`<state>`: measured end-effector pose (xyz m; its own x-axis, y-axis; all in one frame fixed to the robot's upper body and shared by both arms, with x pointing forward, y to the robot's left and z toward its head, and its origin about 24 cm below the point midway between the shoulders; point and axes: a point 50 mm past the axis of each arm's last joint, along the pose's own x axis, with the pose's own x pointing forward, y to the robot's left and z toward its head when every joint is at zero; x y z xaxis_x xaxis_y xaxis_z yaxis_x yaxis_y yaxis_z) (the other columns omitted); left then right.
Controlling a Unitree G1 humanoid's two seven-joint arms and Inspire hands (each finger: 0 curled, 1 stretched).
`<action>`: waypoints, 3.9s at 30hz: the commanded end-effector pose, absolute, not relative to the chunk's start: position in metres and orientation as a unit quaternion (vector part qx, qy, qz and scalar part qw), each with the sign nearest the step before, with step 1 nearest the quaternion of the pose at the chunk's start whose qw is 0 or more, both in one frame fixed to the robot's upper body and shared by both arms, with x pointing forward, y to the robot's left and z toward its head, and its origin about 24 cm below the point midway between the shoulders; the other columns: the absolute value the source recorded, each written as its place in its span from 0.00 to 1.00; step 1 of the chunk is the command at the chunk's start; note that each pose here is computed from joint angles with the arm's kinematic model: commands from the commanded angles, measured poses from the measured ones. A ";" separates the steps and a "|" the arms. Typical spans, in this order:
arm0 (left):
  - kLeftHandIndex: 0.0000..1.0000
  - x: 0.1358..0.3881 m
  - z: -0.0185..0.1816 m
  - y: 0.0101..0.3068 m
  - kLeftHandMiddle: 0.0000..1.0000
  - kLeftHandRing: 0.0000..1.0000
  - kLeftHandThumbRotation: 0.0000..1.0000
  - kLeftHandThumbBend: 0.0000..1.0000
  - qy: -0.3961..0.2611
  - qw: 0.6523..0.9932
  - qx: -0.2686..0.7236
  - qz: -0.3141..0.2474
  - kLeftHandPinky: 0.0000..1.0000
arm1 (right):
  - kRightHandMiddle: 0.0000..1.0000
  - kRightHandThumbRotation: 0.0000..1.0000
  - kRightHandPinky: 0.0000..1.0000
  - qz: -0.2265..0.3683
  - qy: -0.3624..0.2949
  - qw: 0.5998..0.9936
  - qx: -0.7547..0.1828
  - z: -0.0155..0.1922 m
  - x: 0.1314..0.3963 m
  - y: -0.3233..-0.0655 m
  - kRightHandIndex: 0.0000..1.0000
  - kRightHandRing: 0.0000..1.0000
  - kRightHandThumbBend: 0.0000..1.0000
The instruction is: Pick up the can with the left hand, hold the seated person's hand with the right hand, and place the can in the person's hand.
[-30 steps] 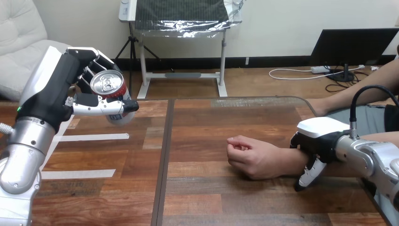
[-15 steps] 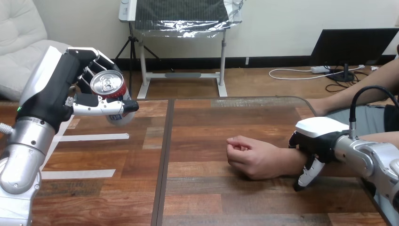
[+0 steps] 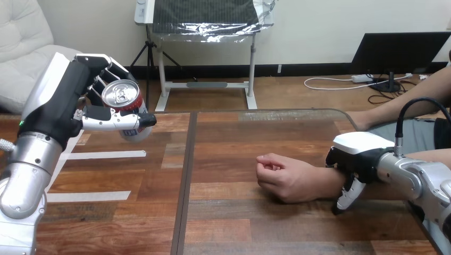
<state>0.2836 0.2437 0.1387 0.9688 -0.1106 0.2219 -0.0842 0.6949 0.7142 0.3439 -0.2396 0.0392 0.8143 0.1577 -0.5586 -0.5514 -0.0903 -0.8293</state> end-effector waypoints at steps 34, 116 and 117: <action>0.42 0.294 0.163 0.232 0.38 0.33 0.00 0.72 -0.187 0.910 0.370 -0.007 0.27 | 0.40 0.19 0.30 0.276 0.133 0.712 -0.632 0.020 0.330 -0.235 0.40 0.34 0.77; 0.43 0.356 0.120 0.165 0.40 0.36 0.00 0.70 -0.124 0.950 0.277 -0.080 0.30 | 0.40 0.21 0.33 0.250 0.019 0.772 -0.583 0.089 0.346 -0.218 0.39 0.35 0.79; 0.43 0.356 0.119 0.164 0.40 0.36 0.00 0.70 -0.123 0.950 0.277 -0.080 0.30 | 0.40 0.21 0.33 0.251 0.020 0.772 -0.583 0.089 0.346 -0.217 0.39 0.36 0.79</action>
